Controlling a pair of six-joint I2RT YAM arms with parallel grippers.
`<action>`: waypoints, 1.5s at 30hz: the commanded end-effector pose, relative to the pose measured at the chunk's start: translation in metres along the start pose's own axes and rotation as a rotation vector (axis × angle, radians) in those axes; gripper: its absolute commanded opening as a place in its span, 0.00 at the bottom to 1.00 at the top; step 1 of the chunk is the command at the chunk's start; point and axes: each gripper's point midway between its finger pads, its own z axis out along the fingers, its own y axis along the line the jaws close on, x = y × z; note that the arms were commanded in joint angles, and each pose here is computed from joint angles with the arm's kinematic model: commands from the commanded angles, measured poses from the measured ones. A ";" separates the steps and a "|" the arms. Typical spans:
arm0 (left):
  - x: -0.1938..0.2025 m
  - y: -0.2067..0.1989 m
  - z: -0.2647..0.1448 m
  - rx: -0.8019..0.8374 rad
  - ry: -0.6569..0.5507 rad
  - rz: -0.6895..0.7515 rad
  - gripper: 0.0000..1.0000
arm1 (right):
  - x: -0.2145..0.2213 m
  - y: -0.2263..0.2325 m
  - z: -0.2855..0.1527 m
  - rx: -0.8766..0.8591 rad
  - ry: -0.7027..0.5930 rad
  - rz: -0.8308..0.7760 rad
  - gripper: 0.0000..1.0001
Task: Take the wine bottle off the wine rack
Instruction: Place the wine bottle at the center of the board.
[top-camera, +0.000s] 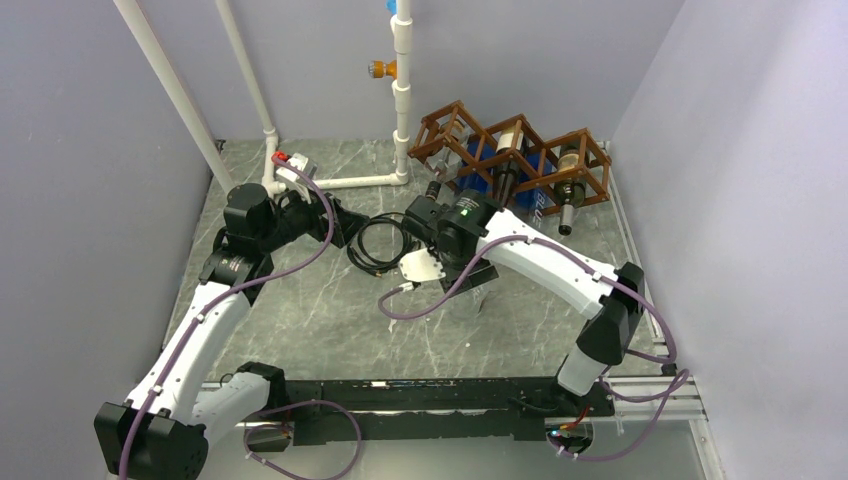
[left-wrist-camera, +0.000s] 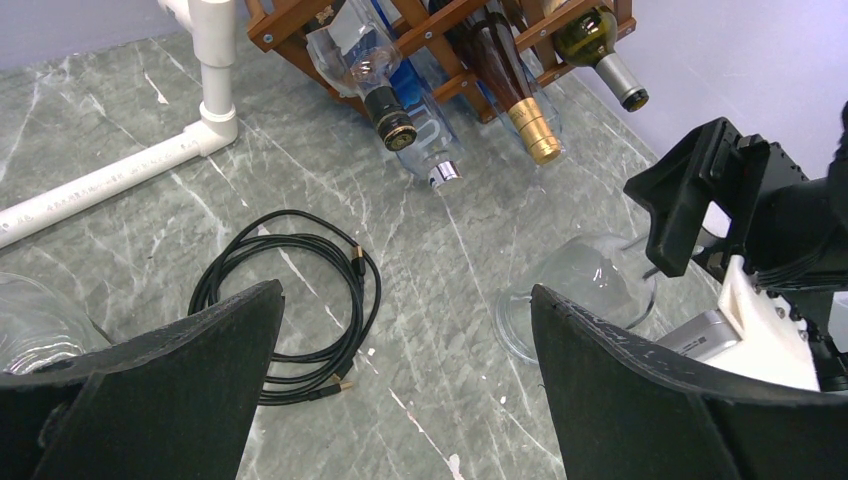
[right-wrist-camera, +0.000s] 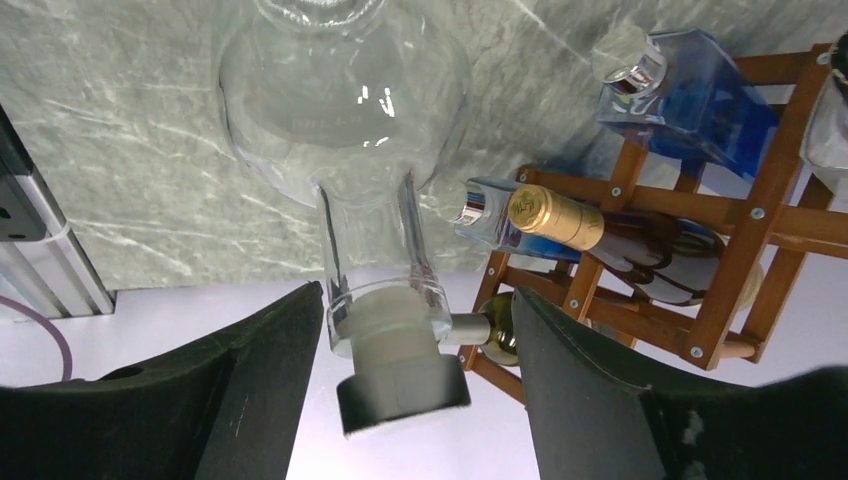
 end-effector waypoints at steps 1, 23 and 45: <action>-0.023 -0.009 -0.005 0.025 -0.055 0.060 0.99 | -0.006 -0.006 -0.025 0.056 -0.092 0.040 0.72; -0.023 -0.015 -0.007 0.057 -0.057 0.064 0.99 | -0.004 -0.012 -0.060 0.063 -0.364 0.180 0.73; -0.014 -0.042 -0.003 0.258 -0.017 0.055 0.98 | 0.050 -0.029 -0.081 0.262 -1.047 0.806 0.89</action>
